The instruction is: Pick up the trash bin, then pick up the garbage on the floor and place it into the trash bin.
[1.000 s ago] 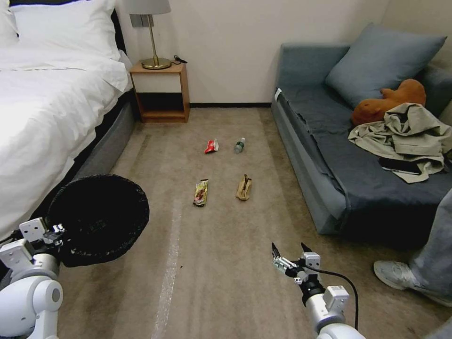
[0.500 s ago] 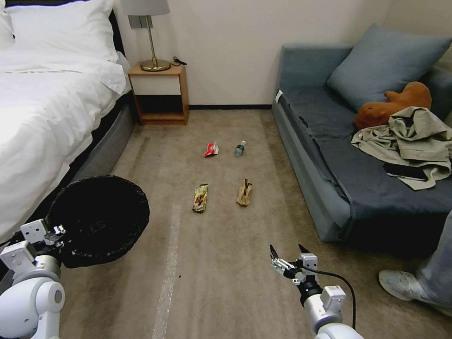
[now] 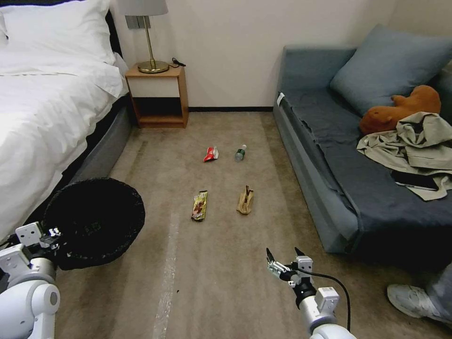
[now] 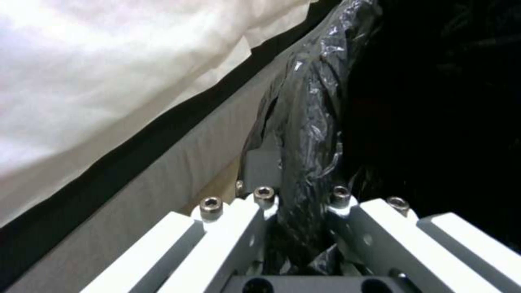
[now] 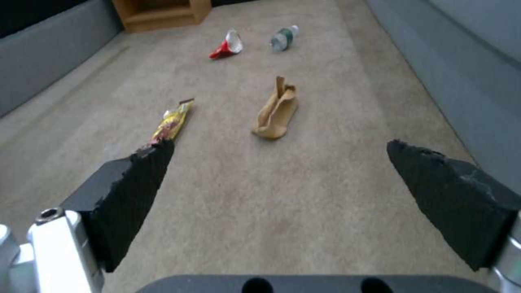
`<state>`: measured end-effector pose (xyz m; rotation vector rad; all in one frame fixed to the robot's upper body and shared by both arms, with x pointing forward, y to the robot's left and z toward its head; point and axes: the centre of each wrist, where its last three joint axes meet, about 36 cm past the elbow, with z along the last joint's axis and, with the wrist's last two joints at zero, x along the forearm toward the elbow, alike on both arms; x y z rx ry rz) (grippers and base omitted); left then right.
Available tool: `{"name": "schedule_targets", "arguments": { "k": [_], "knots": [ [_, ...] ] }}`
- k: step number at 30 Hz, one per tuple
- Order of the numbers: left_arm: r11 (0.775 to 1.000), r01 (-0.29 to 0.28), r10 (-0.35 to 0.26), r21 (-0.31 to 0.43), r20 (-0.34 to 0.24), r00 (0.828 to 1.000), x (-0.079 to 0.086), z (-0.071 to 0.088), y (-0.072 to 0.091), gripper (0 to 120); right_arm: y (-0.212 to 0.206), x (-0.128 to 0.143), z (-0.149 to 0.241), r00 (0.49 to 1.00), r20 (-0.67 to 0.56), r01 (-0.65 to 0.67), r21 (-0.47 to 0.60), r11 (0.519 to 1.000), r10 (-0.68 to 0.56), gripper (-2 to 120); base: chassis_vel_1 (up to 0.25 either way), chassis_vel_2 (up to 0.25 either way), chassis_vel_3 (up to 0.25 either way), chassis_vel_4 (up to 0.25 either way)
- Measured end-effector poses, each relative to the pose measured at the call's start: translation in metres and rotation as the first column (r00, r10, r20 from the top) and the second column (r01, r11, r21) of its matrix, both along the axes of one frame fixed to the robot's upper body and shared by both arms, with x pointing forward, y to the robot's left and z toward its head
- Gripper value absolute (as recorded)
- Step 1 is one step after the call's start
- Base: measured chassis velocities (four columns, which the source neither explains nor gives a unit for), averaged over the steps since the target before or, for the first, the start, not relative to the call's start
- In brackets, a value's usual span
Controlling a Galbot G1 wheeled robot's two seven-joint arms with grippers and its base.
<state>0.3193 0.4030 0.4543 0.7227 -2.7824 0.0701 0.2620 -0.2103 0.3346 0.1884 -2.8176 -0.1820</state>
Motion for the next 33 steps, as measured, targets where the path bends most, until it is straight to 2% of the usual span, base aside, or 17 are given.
{"name": "schedule_targets", "arguments": {
  "k": [24,33],
  "knots": [
    [1.000,-0.026,0.026,0.014,-0.001,1.000,0.001,-0.003,0.010,2,0.003,0.000,-0.006,1.000,-0.010,-0.009,-0.002,1.000,0.009,100,-0.079,0.082,0.084,-0.082],
    [0.999,-0.027,0.027,0.020,-0.003,1.000,-0.001,-0.006,0.008,2,0.004,-0.001,-0.007,1.000,-0.012,-0.012,-0.002,1.000,0.012,100,-0.095,0.089,0.104,-0.092]
  ]
}}
